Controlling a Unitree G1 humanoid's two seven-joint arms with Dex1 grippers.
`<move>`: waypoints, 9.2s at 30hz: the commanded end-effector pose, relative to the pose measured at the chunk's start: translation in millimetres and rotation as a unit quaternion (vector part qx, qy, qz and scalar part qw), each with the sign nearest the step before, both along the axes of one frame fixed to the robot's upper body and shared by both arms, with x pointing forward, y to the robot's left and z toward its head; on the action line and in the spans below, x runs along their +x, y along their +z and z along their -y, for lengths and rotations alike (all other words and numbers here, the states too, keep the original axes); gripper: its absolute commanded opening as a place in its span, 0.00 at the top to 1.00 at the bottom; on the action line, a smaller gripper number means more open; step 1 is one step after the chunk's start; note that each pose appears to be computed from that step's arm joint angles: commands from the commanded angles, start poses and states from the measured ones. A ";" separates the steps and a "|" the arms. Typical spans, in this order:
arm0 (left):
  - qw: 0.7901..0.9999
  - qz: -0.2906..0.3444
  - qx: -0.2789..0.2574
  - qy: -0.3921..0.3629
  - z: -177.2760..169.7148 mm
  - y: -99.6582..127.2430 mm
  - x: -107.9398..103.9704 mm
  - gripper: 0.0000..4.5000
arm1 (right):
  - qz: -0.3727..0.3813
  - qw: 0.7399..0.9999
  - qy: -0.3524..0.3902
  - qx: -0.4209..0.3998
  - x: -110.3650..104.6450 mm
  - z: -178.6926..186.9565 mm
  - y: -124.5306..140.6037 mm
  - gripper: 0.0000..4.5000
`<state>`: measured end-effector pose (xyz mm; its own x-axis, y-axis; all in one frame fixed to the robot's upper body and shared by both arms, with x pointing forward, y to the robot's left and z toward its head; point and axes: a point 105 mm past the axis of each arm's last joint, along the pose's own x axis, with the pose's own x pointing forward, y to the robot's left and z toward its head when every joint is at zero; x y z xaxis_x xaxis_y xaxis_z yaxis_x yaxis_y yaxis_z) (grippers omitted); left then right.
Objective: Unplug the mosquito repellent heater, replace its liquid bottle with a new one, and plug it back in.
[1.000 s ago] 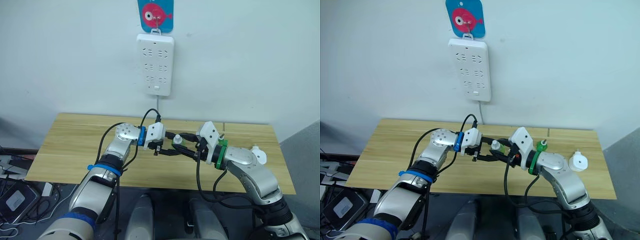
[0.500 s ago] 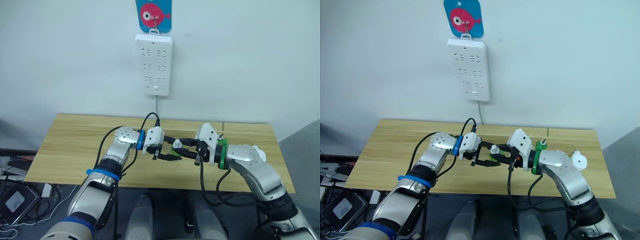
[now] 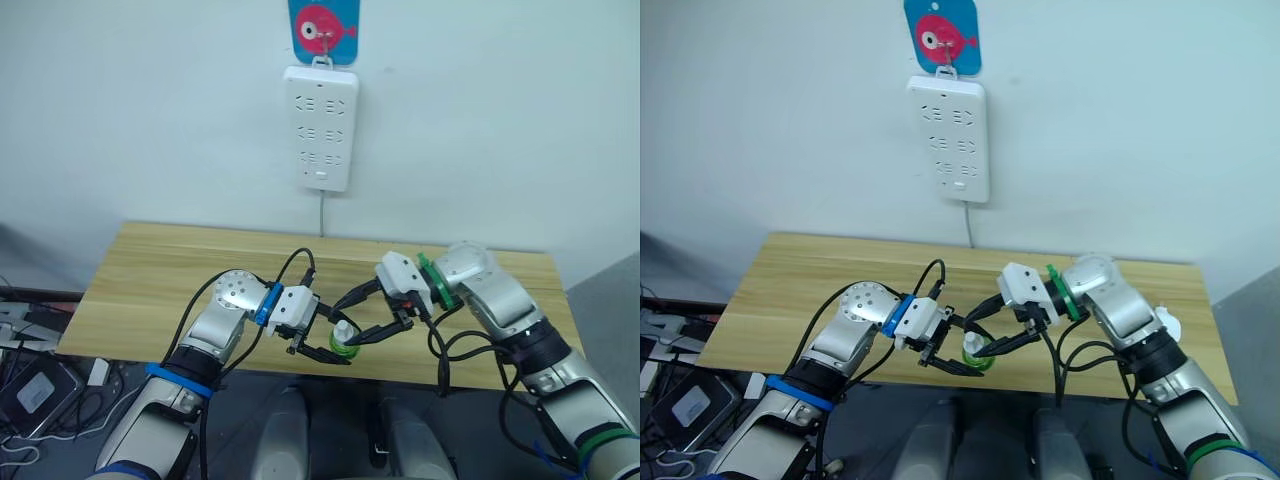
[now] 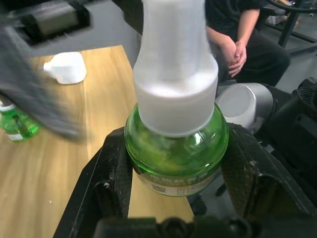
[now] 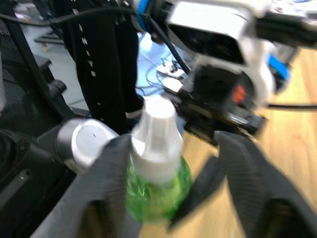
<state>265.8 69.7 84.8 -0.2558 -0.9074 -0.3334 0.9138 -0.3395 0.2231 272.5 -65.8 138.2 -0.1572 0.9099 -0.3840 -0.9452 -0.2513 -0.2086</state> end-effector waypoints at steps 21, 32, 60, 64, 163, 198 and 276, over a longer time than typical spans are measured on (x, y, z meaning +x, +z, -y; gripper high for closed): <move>0.987 0.022 -0.050 0.151 0.7 19.0 59.5 0.50 | 0.035 0.932 -0.327 0.154 12.0 -33.1 13.6 0.01; 0.989 0.024 -0.048 0.137 5.0 20.0 58.2 0.50 | 0.054 0.924 -0.353 0.136 27.1 -20.2 6.5 0.01; 0.991 0.024 -0.041 0.128 3.1 17.0 57.0 0.50 | 0.044 0.939 -0.317 0.129 16.3 -29.0 11.9 0.01; 0.990 0.023 -0.042 0.131 3.5 17.1 57.7 0.50 | 0.061 0.928 -0.344 0.132 32.1 -25.6 12.2 0.01; 0.959 0.017 -0.056 0.279 -42.8 43.5 61.2 0.50 | 0.092 0.740 -0.627 0.227 102.8 52.4 -56.5 0.25; 0.988 0.056 -0.087 0.114 13.6 51.2 60.4 0.50 | 0.017 0.930 -0.335 0.151 14.2 -21.7 23.1 0.48; 0.932 -0.068 -0.254 0.251 55.5 91.7 59.9 0.50 | -0.340 0.716 -0.584 0.177 -3.2 85.5 20.6 0.01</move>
<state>328.6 14.1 157.0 0.2866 -0.9491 0.1309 0.9527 0.2967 0.0653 272.1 -141.9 155.5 0.7486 0.6028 -0.2762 -0.3689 0.7248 0.5818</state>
